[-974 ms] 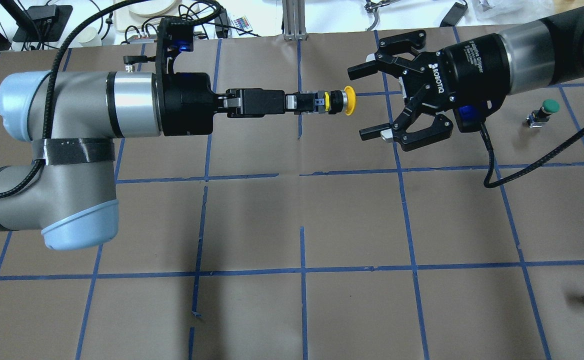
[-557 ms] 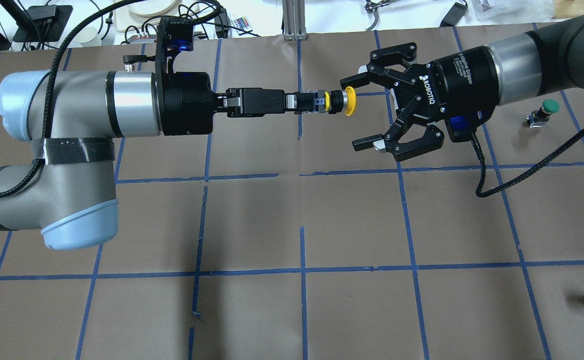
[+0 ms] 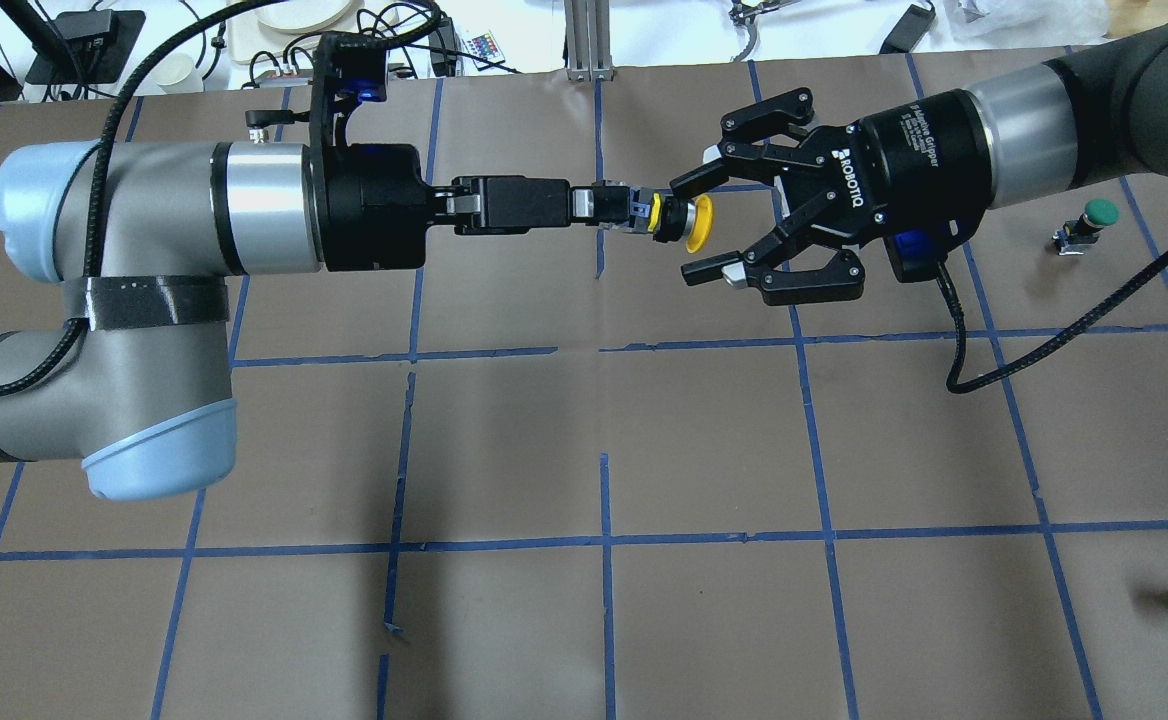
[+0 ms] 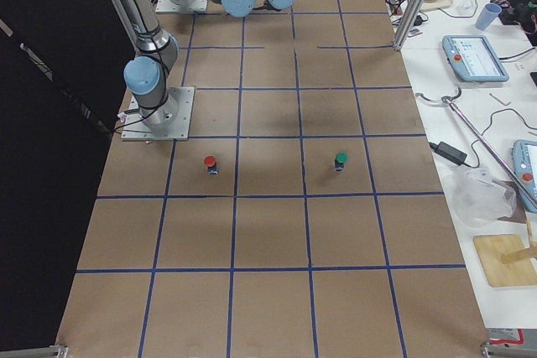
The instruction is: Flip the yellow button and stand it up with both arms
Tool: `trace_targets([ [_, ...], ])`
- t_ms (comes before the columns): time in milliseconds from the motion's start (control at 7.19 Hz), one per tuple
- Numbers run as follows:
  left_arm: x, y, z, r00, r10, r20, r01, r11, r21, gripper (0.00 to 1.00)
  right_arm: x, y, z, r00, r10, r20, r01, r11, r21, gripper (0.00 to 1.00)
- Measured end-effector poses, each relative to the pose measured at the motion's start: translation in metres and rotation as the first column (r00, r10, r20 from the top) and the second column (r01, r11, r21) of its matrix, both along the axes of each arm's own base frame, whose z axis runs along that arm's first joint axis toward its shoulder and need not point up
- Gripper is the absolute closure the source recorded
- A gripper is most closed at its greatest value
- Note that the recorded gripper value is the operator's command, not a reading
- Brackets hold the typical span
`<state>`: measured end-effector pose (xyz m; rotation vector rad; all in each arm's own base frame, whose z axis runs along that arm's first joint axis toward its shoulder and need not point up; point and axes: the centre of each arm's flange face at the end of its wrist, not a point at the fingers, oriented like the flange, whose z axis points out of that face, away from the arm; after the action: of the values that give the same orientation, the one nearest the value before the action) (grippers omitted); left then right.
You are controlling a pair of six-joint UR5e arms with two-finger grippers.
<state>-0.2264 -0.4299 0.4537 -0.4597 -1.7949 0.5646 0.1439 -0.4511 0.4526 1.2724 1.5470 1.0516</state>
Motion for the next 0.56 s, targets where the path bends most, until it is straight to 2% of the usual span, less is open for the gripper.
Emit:
trace_targets([
  [278, 0.0000, 0.0002, 0.0007, 1.000, 0.000, -0.002, 0.000, 1.000, 0.003, 0.97, -0.0017, -0.0007, 0.0012, 1.000, -0.003, 0.001, 0.003, 1.000, -0.007, 0.92],
  [557, 0.0000, 0.0003, 0.0014, 1.000, 0.002, -0.004, -0.002, 1.000, 0.009, 0.97, -0.0024, -0.0012, 0.0026, 1.000, -0.005, 0.001, 0.005, 1.000, -0.010, 0.95],
])
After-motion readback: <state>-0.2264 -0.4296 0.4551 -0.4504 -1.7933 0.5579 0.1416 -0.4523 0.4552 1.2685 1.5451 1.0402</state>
